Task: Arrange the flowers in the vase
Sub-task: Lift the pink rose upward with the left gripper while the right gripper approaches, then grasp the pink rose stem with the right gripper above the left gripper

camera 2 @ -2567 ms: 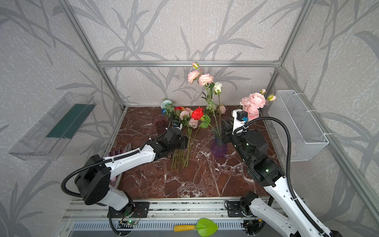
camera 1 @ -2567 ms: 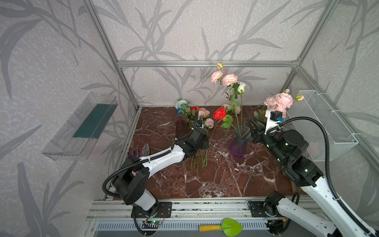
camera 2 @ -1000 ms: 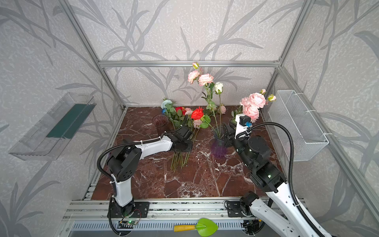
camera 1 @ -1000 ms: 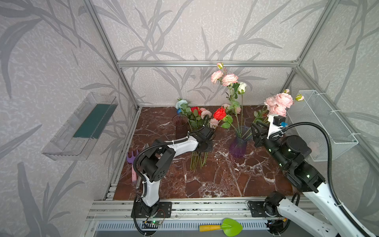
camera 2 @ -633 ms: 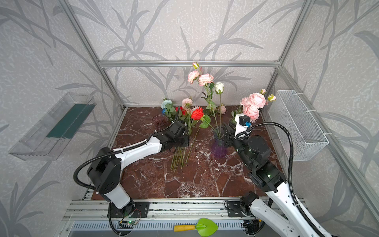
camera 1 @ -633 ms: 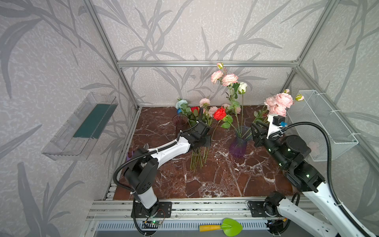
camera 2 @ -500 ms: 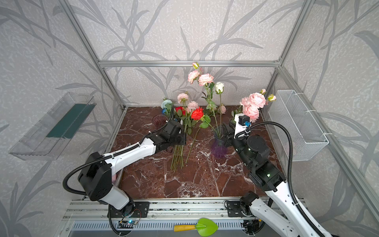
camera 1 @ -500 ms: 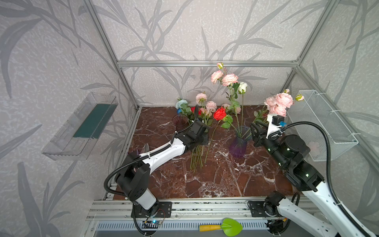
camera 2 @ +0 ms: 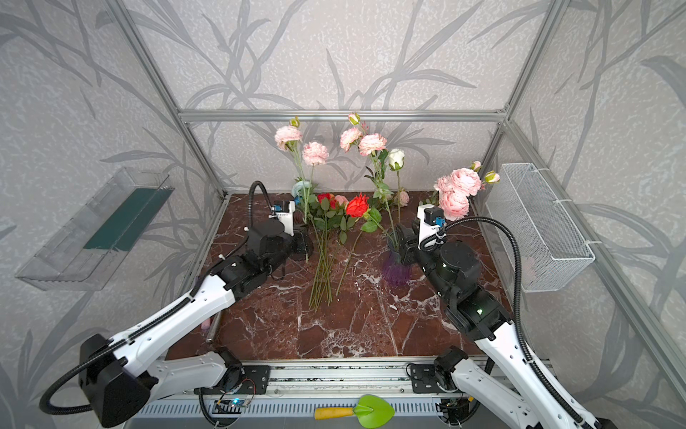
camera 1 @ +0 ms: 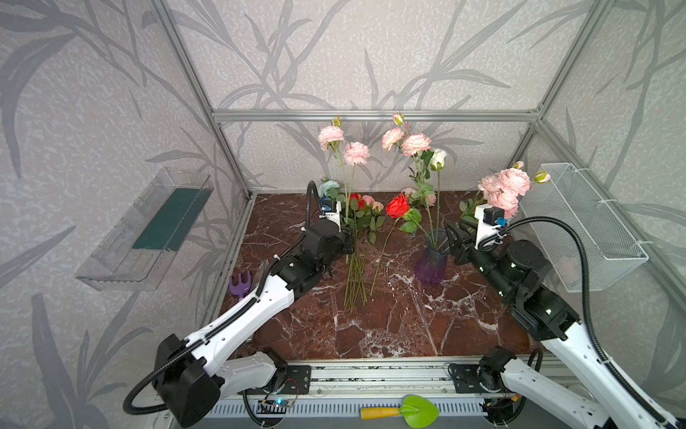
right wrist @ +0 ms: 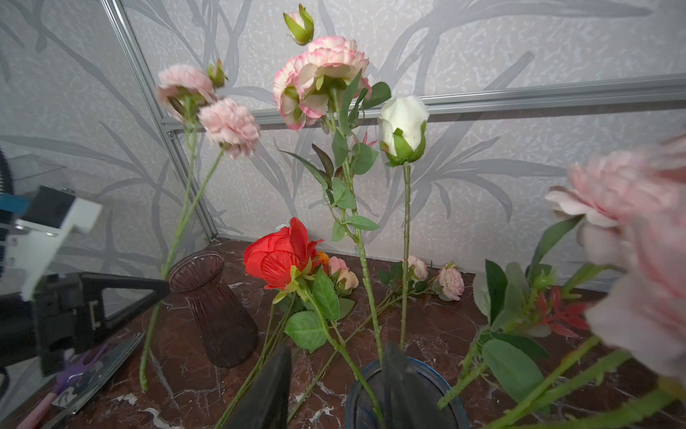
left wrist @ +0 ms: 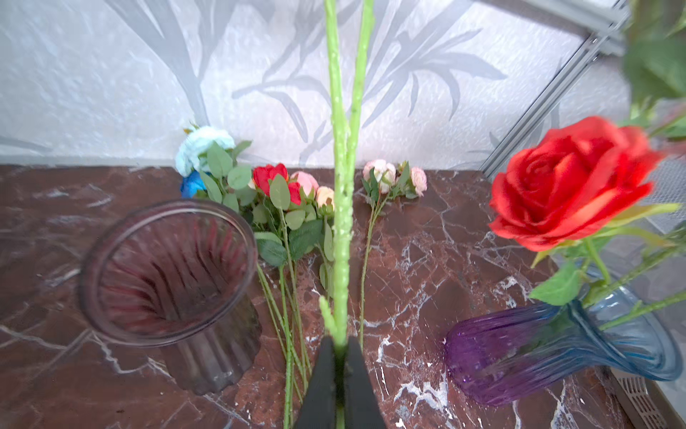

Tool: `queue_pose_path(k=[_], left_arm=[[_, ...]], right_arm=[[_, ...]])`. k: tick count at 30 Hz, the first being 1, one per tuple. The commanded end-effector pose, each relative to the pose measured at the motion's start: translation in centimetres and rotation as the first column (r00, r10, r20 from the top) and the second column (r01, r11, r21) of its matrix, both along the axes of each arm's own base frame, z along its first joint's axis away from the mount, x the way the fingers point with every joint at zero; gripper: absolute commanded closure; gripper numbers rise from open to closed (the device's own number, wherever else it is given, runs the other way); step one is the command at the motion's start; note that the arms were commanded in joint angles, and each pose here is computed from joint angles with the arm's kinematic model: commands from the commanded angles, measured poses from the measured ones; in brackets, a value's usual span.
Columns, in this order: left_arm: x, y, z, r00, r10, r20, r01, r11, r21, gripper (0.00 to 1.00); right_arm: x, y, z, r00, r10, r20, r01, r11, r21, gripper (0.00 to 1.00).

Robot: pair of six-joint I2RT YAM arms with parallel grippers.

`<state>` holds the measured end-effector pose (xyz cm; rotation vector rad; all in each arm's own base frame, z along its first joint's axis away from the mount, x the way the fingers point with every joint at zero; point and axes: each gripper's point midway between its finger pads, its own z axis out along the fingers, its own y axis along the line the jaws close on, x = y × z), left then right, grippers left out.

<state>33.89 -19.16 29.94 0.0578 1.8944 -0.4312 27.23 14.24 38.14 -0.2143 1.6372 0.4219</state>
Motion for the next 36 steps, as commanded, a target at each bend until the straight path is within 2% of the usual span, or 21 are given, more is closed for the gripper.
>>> queue_pose_path(k=[1, 3, 5, 7, 9, 15, 18, 20, 22, 24, 29, 36], left_arm=[[-1.0, 1.2, 4.6, 0.978, 0.016, 0.209, -0.005, 0.999, -0.053, 1.00], [-2.1, 0.7, 5.7, 0.962, -0.029, 0.273, 0.055, 0.995, -0.089, 1.00], [-3.1, -0.2, 6.5, 0.942, -0.083, 0.326, 0.125, 0.986, -0.108, 1.00], [-4.4, -1.8, 7.1, 0.906, -0.181, 0.383, 0.227, 0.971, -0.078, 1.00], [-5.3, -3.0, 7.1, 0.891, -0.232, 0.390, 0.274, 0.960, -0.057, 1.00], [-8.7, -6.5, 6.8, 0.836, -0.360, 0.413, 0.365, 0.928, 0.069, 1.00], [-9.8, -7.7, 6.2, 0.822, -0.397, 0.409, 0.385, 0.916, 0.115, 1.00], [-10.1, -8.4, 5.8, 0.819, -0.411, 0.399, 0.401, 0.909, 0.114, 1.00], [-10.3, -8.9, 5.4, 0.817, -0.428, 0.386, 0.417, 0.902, 0.117, 1.00], [-10.5, -9.4, 5.1, 0.815, -0.439, 0.377, 0.429, 0.896, 0.117, 1.00], [-10.7, -9.9, 4.6, 0.815, -0.451, 0.365, 0.436, 0.891, 0.126, 1.00], [-11.0, -10.3, 4.3, 0.813, -0.457, 0.361, 0.438, 0.888, 0.138, 1.00]], right_arm=[[-0.5, 1.3, 2.4, 0.994, 0.079, 0.071, -0.081, 0.996, 0.038, 0.44], [-0.5, 2.0, 2.7, 0.991, 0.111, 0.076, -0.115, 0.992, 0.046, 0.37], [-0.7, 2.8, 2.9, 0.985, 0.154, 0.083, -0.158, 0.986, 0.047, 0.35], [-1.6, 4.5, 3.1, 0.962, 0.260, 0.088, -0.265, 0.963, 0.046, 0.34], [-2.3, 6.1, 3.3, 0.931, 0.356, 0.081, -0.361, 0.931, 0.059, 0.34], [-1.9, 7.6, 3.7, 0.909, 0.414, 0.057, -0.418, 0.898, 0.139, 0.39], [-2.6, 9.5, 4.2, 0.856, 0.513, 0.058, -0.515, 0.839, 0.179, 0.43], [-3.6, 11.2, 4.1, 0.806, 0.589, 0.053, -0.590, 0.792, 0.159, 0.45], [-4.4, 12.5, 4.1, 0.782, 0.621, 0.055, -0.622, 0.773, 0.126, 0.48], [-4.7, 13.4, 4.1, 0.781, 0.620, 0.069, -0.624, 0.774, 0.110, 0.48], [-4.0, 14.1, 4.3, 0.787, 0.612, 0.083, -0.617, 0.771, 0.156, 0.54], [-2.5, 14.6, 4.7, 0.808, 0.585, 0.078, -0.586, 0.781, 0.215, 0.71]])
